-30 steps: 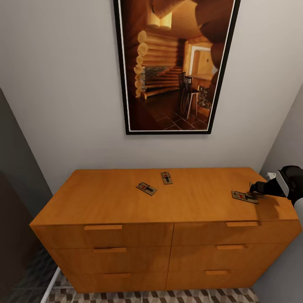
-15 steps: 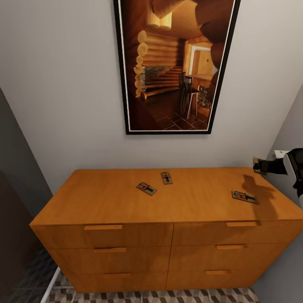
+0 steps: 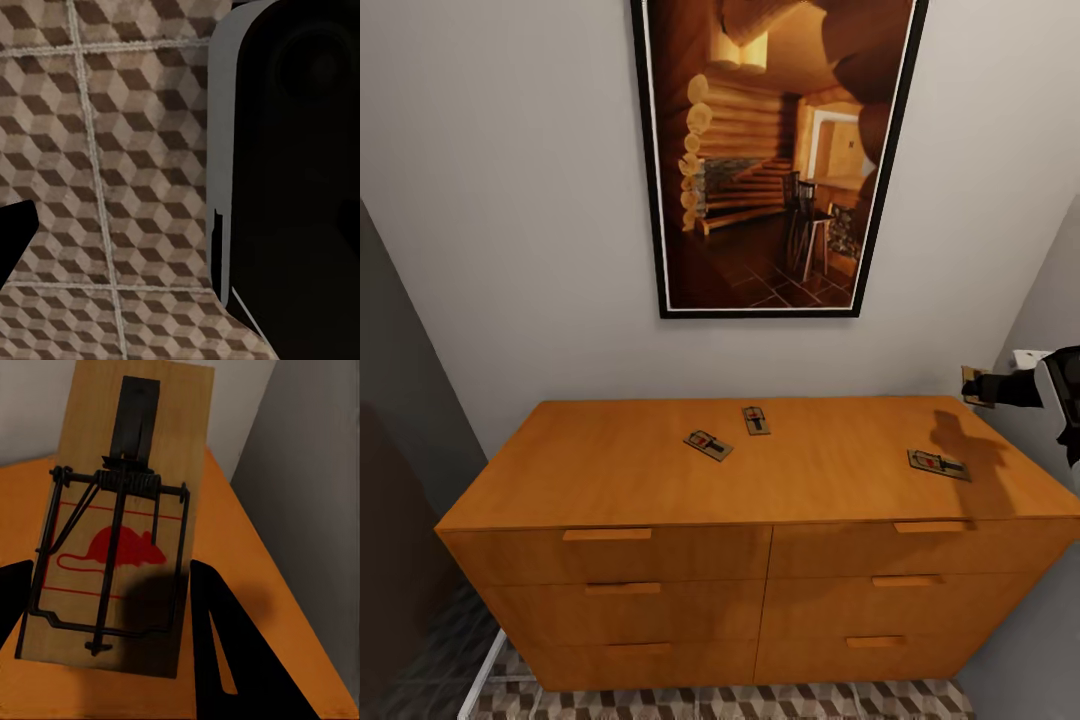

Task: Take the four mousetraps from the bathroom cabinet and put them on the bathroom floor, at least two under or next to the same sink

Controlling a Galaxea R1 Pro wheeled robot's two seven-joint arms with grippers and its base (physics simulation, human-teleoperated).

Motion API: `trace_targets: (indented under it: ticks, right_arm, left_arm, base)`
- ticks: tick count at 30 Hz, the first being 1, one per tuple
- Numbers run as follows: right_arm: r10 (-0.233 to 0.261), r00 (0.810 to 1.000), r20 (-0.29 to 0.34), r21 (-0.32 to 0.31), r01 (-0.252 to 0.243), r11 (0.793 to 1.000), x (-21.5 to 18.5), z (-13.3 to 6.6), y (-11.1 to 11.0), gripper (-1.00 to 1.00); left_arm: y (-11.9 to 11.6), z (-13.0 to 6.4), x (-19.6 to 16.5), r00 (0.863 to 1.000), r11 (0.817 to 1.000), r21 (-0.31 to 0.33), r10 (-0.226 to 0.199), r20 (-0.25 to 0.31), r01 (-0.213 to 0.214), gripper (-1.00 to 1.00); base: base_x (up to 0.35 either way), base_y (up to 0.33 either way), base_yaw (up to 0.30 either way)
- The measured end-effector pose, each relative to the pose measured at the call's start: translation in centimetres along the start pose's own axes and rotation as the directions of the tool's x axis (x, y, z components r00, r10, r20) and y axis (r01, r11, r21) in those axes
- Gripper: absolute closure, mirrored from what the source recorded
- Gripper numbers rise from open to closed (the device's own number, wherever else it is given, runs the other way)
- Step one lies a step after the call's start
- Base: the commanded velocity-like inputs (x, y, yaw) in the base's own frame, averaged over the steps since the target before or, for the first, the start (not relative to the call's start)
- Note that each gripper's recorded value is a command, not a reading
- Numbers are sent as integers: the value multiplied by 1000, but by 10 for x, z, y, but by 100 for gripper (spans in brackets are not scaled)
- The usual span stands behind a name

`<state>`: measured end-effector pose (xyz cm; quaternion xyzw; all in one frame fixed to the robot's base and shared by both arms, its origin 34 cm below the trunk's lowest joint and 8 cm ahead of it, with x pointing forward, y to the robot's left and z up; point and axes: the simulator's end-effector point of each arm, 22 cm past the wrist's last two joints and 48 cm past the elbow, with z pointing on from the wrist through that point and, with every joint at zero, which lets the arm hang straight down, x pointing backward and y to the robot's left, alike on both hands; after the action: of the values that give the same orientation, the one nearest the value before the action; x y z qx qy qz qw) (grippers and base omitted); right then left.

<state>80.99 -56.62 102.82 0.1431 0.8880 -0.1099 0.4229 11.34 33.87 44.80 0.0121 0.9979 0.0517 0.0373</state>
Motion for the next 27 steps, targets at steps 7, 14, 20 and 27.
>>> trace_targets:
  ticks: [7, 14, 20, 27]
  right_arm:
    - [-3, 1000, -2, -6, 3, 1000, 1, 1, 4, 100]
    - [-5, 1000, -6, -11, 4, 1000, 2, 2, 8, 100]
    - [-10, 1000, -9, -30, 9, 999, 4, 4, 23, 100]
    - [-14, 1000, -17, -52, 13, 999, 8, 7, 38, 100]
  left_arm:
    - [0, 0, 0, 1000, 1000, 0, 0, 0, 0, -100]
    - [0, 0, 0, 1000, 1000, 0, 0, 0, 0, -100]
    - [0, 0, 0, 1000, 1000, 0, 0, 0, 0, -100]
    - [0, 0, 0, 1000, 1000, 0, 0, 0, 0, -100]
  base:
    - [-305, 0, 0]
    - [-331, 0, 0]
    - [-333, 0, 0]
    - [-331, 20, 0]
